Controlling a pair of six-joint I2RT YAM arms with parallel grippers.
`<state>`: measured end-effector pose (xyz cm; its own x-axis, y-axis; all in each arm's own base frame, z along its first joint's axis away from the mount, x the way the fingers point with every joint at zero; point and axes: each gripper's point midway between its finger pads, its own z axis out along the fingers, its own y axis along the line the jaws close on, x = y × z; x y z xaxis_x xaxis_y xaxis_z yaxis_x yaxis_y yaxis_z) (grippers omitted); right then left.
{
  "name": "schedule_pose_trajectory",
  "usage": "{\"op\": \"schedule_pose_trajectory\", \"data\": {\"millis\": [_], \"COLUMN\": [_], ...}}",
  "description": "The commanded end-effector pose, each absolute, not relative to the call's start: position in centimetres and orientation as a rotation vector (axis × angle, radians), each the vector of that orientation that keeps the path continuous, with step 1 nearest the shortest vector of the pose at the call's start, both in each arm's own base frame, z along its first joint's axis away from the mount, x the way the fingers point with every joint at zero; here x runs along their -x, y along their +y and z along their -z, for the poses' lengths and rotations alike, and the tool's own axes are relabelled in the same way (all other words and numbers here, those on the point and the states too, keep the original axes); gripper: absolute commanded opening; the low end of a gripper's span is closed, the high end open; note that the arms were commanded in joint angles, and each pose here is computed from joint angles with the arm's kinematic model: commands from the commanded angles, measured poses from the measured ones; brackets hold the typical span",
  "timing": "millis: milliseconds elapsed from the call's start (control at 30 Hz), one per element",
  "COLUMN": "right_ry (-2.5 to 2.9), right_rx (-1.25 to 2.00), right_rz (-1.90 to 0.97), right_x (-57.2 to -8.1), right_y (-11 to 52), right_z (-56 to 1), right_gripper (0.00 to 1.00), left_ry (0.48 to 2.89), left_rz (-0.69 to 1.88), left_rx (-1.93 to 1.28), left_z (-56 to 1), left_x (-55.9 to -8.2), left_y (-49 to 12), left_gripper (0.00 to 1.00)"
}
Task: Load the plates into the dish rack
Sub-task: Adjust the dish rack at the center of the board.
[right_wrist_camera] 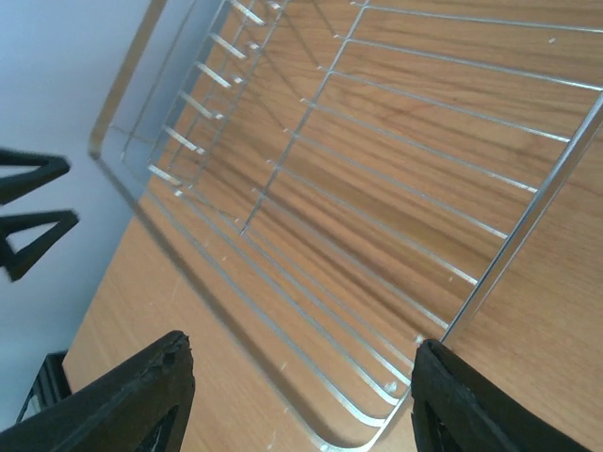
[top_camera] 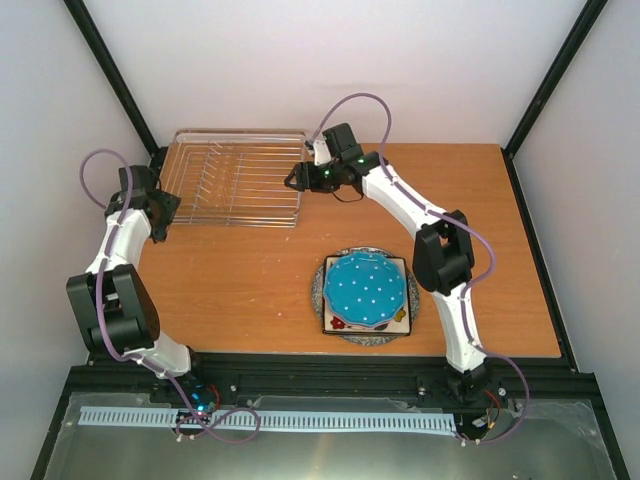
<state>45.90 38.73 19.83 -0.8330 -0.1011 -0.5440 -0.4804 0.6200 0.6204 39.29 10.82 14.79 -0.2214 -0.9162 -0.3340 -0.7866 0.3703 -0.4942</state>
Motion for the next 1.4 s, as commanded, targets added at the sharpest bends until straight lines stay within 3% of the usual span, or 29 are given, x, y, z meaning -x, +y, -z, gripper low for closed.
{"op": "schedule_pose_trajectory", "data": {"millis": [0,300,500,767,1000,1367], "right_ry": [2.407,2.432,2.454,2.480,2.527,2.613], "right_rx": [0.361,0.370,0.360,0.368,0.392,0.395], "right_rz": [-1.019,-0.929,-0.905,-0.882,-0.857,-0.842], "right_x": [-48.6,-49.9,-50.5,-51.4,-50.6,-46.3], "right_y": [38.8,38.5,38.7,39.0,38.6,36.5], "right_z": [-18.2,-16.0,-14.5,-12.6,-11.6,-10.8], "right_gripper": [0.62,0.62,0.50,0.49,0.27,0.26], "left_ry": [2.051,2.060,2.073,2.077,2.075,2.110], "left_rz": [0.282,0.275,0.275,0.261,0.237,0.219], "left_rx": [1.390,1.374,1.386,1.388,1.381,1.316], "left_z": [-16.9,-16.8,-15.9,-15.6,-15.5,-14.4], "left_x": [-40.5,-41.5,-42.3,-43.2,-44.1,-46.7], "left_y": [11.3,11.6,11.7,12.1,12.7,13.3], "left_gripper": [0.72,0.73,0.73,0.73,0.73,0.73]}}
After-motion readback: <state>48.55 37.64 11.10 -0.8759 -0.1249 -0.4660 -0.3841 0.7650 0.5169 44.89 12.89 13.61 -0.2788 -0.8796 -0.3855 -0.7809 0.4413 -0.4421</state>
